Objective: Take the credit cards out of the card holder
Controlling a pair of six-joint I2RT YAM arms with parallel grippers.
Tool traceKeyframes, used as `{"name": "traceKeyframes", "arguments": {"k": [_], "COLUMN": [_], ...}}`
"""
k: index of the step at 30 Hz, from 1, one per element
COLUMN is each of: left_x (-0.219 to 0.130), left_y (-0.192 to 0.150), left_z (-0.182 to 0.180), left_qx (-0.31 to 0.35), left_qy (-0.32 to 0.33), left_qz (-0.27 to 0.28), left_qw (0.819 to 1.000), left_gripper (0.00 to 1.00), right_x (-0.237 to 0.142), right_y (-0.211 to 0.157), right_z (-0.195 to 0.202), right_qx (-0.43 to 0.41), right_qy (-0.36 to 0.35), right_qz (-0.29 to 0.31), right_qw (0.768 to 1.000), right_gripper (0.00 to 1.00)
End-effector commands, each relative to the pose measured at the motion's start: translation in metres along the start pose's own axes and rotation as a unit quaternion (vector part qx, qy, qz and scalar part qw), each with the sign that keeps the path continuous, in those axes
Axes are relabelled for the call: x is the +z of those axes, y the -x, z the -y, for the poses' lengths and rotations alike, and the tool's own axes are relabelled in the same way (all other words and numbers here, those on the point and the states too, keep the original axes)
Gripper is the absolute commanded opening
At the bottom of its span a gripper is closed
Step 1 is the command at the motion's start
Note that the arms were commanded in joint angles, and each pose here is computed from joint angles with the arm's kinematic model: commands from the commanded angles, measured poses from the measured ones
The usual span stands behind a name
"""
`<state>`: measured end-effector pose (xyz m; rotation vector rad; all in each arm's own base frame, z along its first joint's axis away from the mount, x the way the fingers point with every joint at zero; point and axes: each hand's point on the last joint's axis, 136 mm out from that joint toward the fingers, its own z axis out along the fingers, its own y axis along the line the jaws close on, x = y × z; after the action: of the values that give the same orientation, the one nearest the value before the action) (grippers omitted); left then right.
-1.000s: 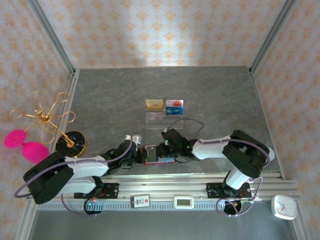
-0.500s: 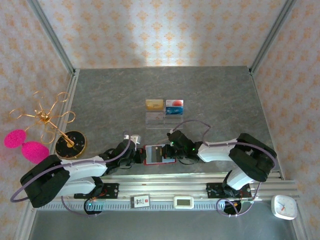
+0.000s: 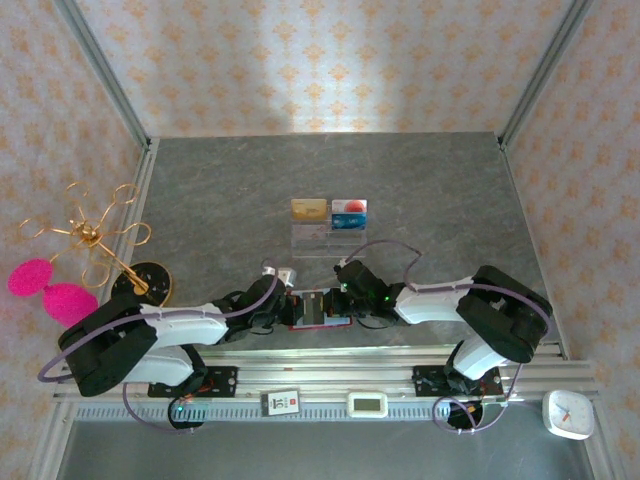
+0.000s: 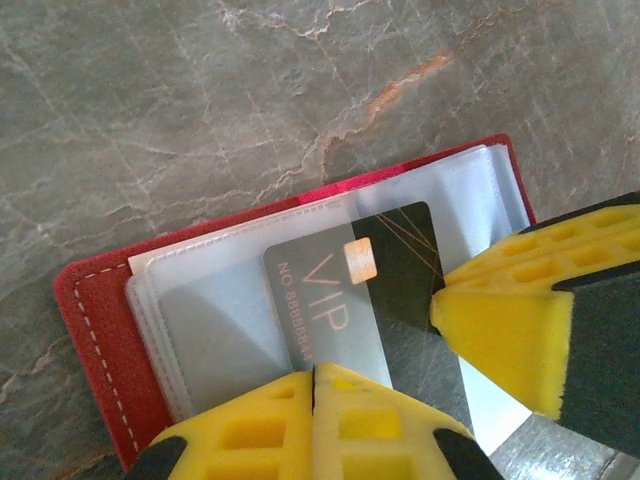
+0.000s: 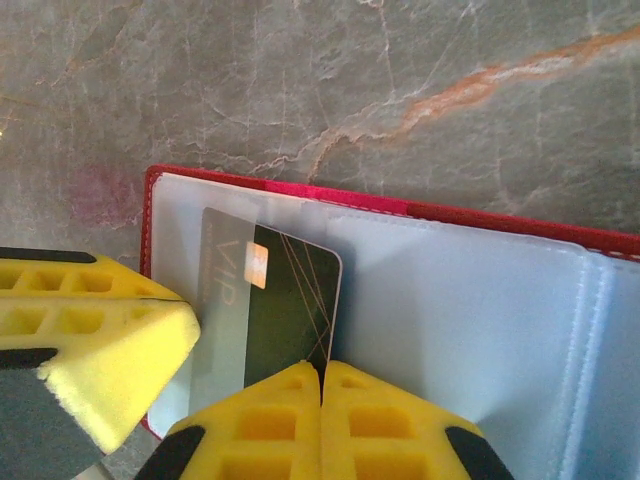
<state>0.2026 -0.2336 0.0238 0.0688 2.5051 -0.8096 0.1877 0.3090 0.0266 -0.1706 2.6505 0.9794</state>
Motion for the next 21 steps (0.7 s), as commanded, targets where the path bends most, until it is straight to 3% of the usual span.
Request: {"name": "traceKeyframes", "arguments": {"k": [1, 4, 8, 10, 14, 17, 21], "left_x": [0.004, 0.008, 0.011, 0.012, 0.009, 0.006, 0.004], "left_y": [-0.017, -0.023, -0.029, -0.031, -0.03, -0.026, -0.017], "left_z": [-0.022, -0.023, -0.023, -0.023, -0.025, -0.024, -0.019], "left_qx": [0.001, 0.001, 0.003, 0.003, 0.0, -0.001, 0.001], "left_qy": [0.035, 0.034, 0.029, 0.03, 0.031, 0.03, 0.021], "left_qz": [-0.022, -0.036, -0.051, -0.055, -0.05, -0.041, -0.029], "left_qw": [0.999, 0.999, 0.998, 0.998, 0.998, 0.999, 0.999], "left_gripper": [0.0, 0.0, 0.0, 0.0, 0.0, 0.0, 0.0], "right_x": [0.003, 0.005, 0.009, 0.01, 0.002, -0.017, -0.051], "right_y": [-0.008, -0.01, -0.012, -0.012, -0.005, 0.006, 0.03], "right_z": [0.007, 0.002, -0.003, -0.003, 0.014, 0.032, 0.027], "right_qx": [0.005, 0.005, 0.005, 0.008, 0.019, 0.026, -0.032], "right_qy": [-0.003, 0.012, 0.028, 0.029, -0.005, -0.029, -0.061], "right_qz": [-0.012, -0.02, -0.027, -0.027, -0.004, 0.025, 0.077], "right_qw": [1.0, 1.0, 0.999, 0.999, 1.0, 0.999, 0.995], "right_gripper": [0.01, 0.14, 0.18, 0.16, 0.0, 0.0, 0.0]}}
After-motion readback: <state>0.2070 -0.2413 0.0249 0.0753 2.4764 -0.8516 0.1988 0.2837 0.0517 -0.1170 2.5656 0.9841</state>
